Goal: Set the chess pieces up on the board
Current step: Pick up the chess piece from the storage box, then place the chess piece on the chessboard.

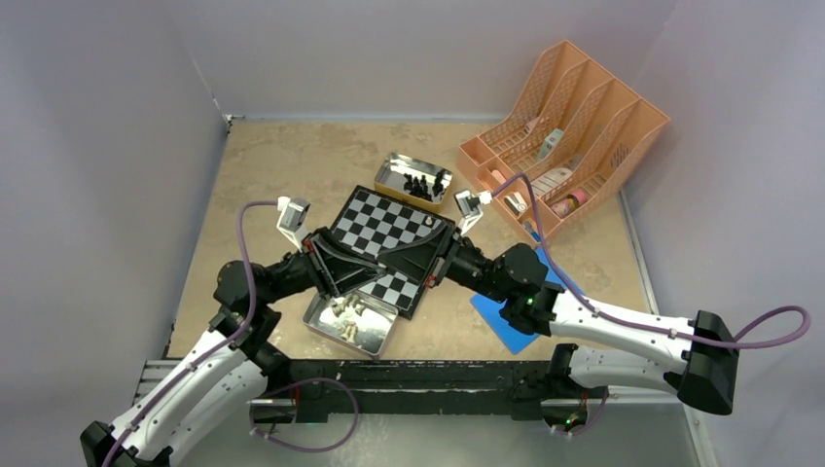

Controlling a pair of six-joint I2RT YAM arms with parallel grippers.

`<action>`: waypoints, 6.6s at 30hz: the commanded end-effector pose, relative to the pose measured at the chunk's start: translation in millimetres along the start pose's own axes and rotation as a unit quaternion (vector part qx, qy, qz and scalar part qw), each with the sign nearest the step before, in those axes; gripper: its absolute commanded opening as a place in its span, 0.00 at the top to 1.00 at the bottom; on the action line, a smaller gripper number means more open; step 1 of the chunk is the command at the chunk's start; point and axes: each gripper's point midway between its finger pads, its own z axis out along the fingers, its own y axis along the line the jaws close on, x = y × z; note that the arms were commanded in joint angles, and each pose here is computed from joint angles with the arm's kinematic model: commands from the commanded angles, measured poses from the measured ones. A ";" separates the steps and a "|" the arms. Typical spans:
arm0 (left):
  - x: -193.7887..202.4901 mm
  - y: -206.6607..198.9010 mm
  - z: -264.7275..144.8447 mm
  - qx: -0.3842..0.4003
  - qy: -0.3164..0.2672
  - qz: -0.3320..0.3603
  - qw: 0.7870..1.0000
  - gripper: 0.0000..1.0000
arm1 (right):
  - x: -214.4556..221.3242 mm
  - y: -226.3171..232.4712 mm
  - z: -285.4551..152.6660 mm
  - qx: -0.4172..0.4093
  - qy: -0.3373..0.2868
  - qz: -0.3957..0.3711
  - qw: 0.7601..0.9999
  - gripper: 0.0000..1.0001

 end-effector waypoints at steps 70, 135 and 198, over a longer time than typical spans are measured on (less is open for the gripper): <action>24.9 100.5 -32.9 -0.170 0.238 0.327 0.898 0.74 | 20.1 -96.3 6.1 0.262 0.217 -0.222 0.914 0.97; -13.4 83.8 -91.9 -0.337 0.049 0.278 0.898 0.16 | -70.4 -360.9 -36.6 0.557 0.012 -0.282 0.781 0.92; -13.1 95.0 -91.2 -0.355 0.053 0.264 0.895 0.15 | -72.5 -369.1 -53.0 0.575 0.031 -0.261 0.775 0.74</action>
